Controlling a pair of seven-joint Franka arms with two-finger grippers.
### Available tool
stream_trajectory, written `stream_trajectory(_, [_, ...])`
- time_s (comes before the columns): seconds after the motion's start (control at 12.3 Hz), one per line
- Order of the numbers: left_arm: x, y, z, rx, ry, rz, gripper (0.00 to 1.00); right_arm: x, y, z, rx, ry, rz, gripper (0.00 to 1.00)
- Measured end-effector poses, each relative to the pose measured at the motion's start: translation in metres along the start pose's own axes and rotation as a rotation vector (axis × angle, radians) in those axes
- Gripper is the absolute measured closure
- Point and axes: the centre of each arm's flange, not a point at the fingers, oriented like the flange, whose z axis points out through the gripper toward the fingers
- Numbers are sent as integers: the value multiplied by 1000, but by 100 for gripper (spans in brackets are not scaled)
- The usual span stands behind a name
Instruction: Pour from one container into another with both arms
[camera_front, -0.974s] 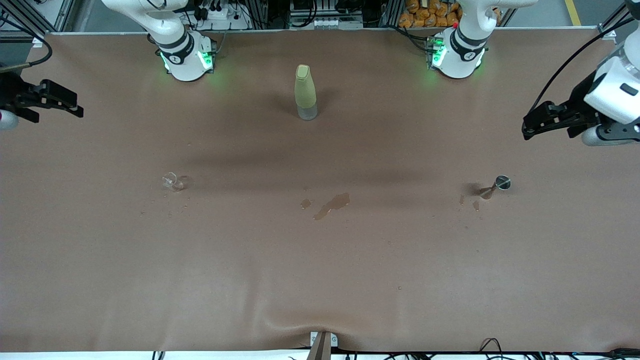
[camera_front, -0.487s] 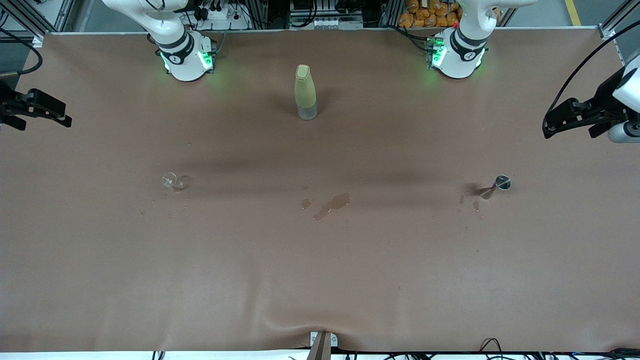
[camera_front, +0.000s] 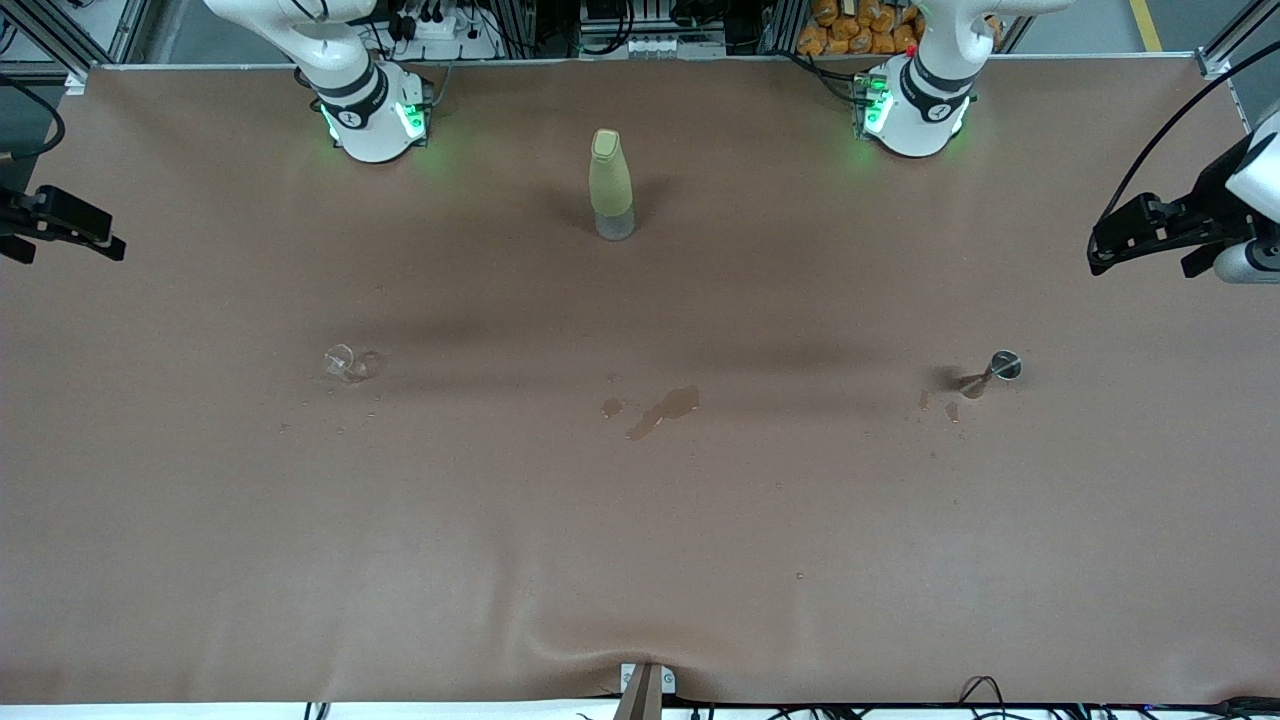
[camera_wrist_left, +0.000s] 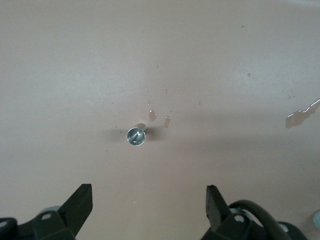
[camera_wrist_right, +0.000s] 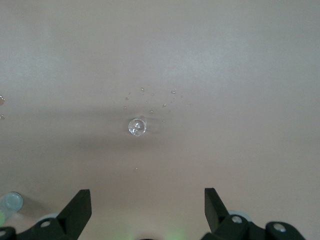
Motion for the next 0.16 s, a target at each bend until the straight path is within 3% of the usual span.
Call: stream_trajectory(0.16, [-1, 0, 1, 5, -11, 0, 0, 0, 1, 0, 0, 0, 3, 0])
